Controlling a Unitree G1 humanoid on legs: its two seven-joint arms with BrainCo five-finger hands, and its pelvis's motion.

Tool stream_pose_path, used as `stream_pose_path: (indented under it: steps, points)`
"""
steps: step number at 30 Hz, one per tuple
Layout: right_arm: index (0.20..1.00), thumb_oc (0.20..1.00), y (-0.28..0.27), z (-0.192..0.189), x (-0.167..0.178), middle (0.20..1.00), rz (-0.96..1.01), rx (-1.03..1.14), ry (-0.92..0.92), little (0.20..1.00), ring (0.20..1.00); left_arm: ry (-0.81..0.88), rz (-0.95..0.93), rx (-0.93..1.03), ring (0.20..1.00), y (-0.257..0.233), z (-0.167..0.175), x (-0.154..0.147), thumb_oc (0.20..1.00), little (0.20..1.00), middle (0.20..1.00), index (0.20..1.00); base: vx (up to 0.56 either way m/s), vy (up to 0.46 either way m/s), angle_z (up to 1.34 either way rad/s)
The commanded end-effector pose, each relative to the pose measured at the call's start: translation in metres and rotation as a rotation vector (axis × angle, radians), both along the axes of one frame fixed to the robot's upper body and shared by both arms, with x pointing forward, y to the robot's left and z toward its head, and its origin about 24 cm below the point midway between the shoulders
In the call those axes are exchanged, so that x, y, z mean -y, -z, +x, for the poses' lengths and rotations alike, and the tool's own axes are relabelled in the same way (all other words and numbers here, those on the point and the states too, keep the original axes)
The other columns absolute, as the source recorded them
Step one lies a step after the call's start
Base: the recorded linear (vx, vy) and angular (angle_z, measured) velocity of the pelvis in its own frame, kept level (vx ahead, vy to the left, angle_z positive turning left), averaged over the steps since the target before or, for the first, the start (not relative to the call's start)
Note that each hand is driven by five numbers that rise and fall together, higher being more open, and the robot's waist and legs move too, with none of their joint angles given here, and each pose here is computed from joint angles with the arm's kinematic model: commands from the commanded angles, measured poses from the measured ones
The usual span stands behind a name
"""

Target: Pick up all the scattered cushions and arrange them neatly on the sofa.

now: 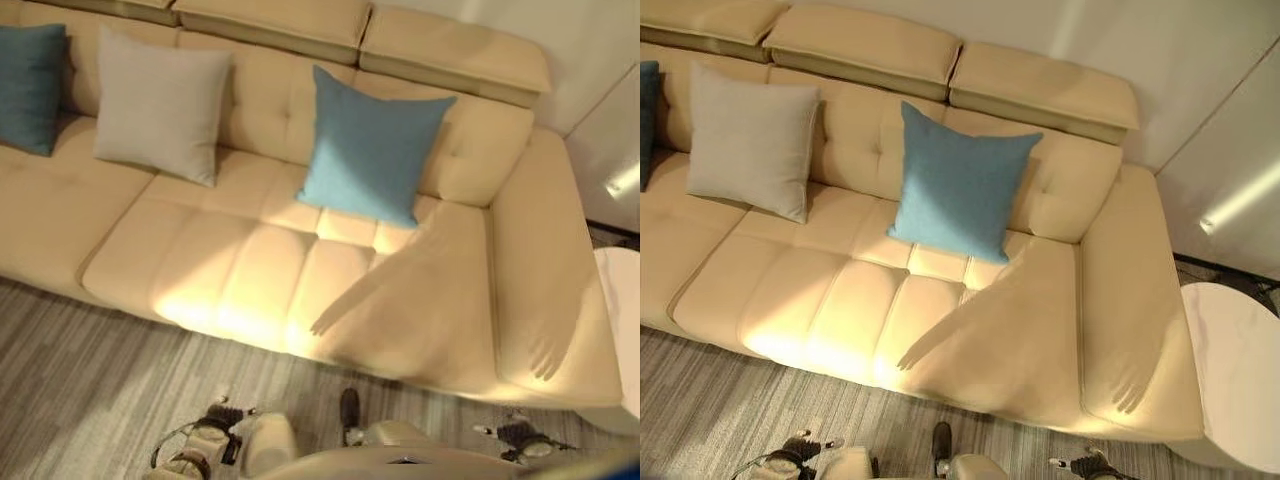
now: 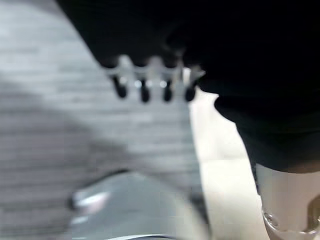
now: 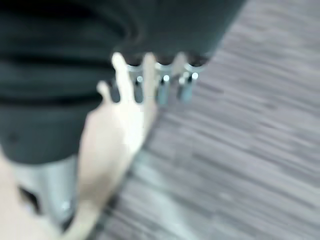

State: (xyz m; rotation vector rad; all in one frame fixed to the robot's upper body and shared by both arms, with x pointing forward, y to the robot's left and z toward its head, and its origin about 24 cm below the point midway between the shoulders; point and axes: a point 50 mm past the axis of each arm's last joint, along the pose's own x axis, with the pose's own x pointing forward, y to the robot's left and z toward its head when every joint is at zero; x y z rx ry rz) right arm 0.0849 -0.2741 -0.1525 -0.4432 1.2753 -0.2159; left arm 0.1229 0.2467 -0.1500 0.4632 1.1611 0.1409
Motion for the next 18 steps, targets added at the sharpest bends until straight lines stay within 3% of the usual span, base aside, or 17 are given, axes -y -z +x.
stream_pose_path:
  steps: [1,11,18]
  points:
    - [1.000,1.000,-0.002,-0.002,0.007,1.000,-0.003,-0.029,0.056,1.000,1.000,0.060,0.022,0.026,1.000,-0.003,0.007,-0.001,1.000,1.000,1.000,1.000,0.07,0.179,0.05]
    - [1.000,1.000,-0.008,0.025,0.009,1.000,-0.026,0.020,-0.005,1.000,1.000,0.049,0.046,0.017,1.000,-0.005,0.004,-0.010,1.000,1.000,1.000,1.000,-0.02,0.124,-0.62]
    - [1.000,1.000,-0.004,0.016,0.003,1.000,-0.008,0.004,-0.016,1.000,1.000,0.035,0.039,0.033,1.000,-0.006,0.011,-0.009,1.000,1.000,1.000,1.000,0.01,-0.030,0.08]
